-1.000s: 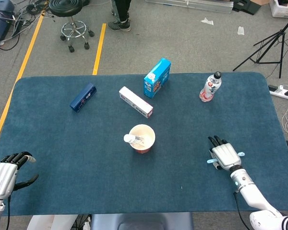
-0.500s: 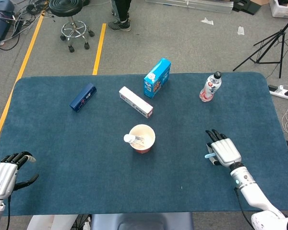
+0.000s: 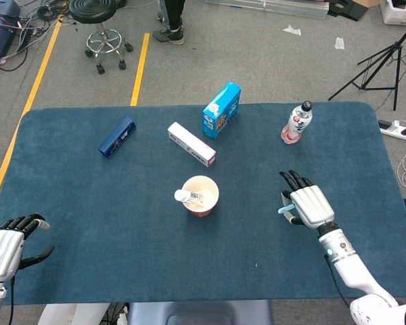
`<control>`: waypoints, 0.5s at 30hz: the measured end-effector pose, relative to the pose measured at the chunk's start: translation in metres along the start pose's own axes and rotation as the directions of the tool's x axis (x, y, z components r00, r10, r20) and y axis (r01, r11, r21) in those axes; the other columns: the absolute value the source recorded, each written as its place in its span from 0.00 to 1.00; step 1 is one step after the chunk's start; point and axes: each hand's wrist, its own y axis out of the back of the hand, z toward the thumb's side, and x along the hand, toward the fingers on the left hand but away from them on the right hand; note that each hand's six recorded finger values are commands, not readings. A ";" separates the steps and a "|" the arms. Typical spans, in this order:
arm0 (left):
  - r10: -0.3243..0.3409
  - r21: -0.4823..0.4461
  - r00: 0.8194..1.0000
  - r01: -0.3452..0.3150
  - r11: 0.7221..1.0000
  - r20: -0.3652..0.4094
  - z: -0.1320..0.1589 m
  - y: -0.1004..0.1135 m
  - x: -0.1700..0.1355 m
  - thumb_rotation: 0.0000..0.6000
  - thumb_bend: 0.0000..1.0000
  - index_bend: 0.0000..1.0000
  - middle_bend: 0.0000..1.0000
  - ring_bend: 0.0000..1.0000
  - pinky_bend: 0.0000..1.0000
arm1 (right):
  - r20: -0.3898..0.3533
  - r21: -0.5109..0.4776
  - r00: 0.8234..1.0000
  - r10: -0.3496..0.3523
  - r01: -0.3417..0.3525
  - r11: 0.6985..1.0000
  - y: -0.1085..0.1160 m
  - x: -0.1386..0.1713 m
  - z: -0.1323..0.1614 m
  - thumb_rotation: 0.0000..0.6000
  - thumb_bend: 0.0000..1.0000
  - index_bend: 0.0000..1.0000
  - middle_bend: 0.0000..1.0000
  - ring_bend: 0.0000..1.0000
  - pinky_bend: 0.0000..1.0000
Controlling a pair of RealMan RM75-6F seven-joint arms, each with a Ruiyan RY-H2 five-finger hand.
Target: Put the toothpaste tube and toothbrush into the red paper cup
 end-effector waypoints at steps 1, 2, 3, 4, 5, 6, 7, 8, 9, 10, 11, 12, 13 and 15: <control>0.000 0.000 1.000 0.000 1.000 -0.001 0.000 0.000 0.000 1.00 0.15 0.44 0.37 0.37 0.42 | -0.011 -0.010 1.000 -0.015 0.015 1.000 0.006 -0.001 0.005 1.00 0.22 0.60 0.10 0.00 0.23; 0.000 -0.001 1.000 0.000 1.000 -0.001 0.000 0.000 0.000 1.00 0.15 0.44 0.37 0.37 0.42 | -0.020 -0.019 0.999 -0.028 0.027 0.999 0.010 -0.002 0.009 1.00 0.22 0.60 0.11 0.00 0.23; 0.000 -0.002 1.000 0.000 1.000 -0.001 0.000 0.000 0.000 1.00 0.15 0.44 0.37 0.37 0.42 | -0.029 -0.030 0.999 -0.040 0.039 0.999 0.015 -0.003 0.013 1.00 0.22 0.60 0.11 0.00 0.23; 0.001 -0.003 1.000 -0.001 1.000 -0.001 -0.001 0.001 0.000 1.00 0.15 0.44 0.37 0.37 0.42 | -0.042 -0.046 0.998 -0.057 0.055 0.997 0.021 -0.004 0.018 1.00 0.22 0.60 0.11 0.00 0.23; 0.002 -0.004 1.000 -0.002 1.000 -0.001 -0.001 0.001 0.000 1.00 0.15 0.44 0.37 0.37 0.42 | -0.052 -0.058 0.996 -0.069 0.066 0.996 0.026 -0.004 0.022 1.00 0.22 0.60 0.11 0.00 0.23; 0.003 -0.004 1.000 -0.003 1.000 -0.001 -0.001 0.001 0.000 1.00 0.15 0.44 0.37 0.37 0.42 | -0.062 -0.071 0.995 -0.082 0.077 0.994 0.031 -0.004 0.027 1.00 0.22 0.60 0.11 0.00 0.23; 0.003 -0.005 1.000 -0.003 1.000 -0.001 -0.001 0.001 0.000 1.00 0.15 0.44 0.37 0.37 0.42 | -0.075 -0.089 0.992 -0.099 0.092 0.992 0.038 -0.004 0.032 1.00 0.22 0.60 0.11 0.00 0.23; 0.003 -0.005 1.000 -0.003 1.000 -0.001 -0.001 0.002 0.000 1.00 0.15 0.44 0.37 0.37 0.42 | -0.084 -0.101 0.990 -0.111 0.102 0.990 0.043 -0.004 0.036 1.00 0.22 0.61 0.11 0.00 0.23; 0.004 -0.006 1.000 -0.004 1.000 -0.001 -0.001 0.002 0.000 1.00 0.15 0.44 0.37 0.37 0.42 | -0.094 -0.113 0.988 -0.122 0.111 0.987 0.048 -0.004 0.040 1.00 0.22 0.61 0.11 0.00 0.23; 0.004 -0.006 1.000 -0.004 1.000 0.000 -0.001 0.002 0.000 1.00 0.15 0.44 0.37 0.37 0.42 | -0.106 -0.127 0.985 -0.135 0.121 0.984 0.054 -0.004 0.045 1.00 0.22 0.61 0.11 0.00 0.23; 0.005 -0.006 1.000 -0.005 1.000 0.000 -0.001 0.002 0.000 1.00 0.15 0.44 0.37 0.37 0.42 | -0.115 -0.138 0.983 -0.145 0.128 0.982 0.058 -0.004 0.048 1.00 0.22 0.61 0.11 0.00 0.23; 0.006 -0.006 1.000 -0.006 1.000 0.000 -0.001 0.003 -0.001 1.00 0.15 0.44 0.37 0.37 0.42 | -0.124 -0.150 0.980 -0.154 0.135 0.979 0.063 -0.003 0.052 1.00 0.22 0.61 0.11 0.00 0.23; 0.008 -0.006 1.000 -0.008 1.000 0.000 -0.001 0.003 -0.001 1.00 0.15 0.44 0.37 0.37 0.42 | -0.136 -0.168 0.977 -0.166 0.143 0.975 0.068 -0.003 0.057 1.00 0.22 0.61 0.11 0.00 0.23; 0.009 -0.006 1.000 -0.009 1.000 -0.003 -0.002 0.004 -0.001 1.00 0.15 0.44 0.37 0.37 0.42 | -0.154 -0.200 0.971 -0.183 0.151 0.968 0.077 -0.002 0.064 1.00 0.22 0.61 0.11 0.00 0.23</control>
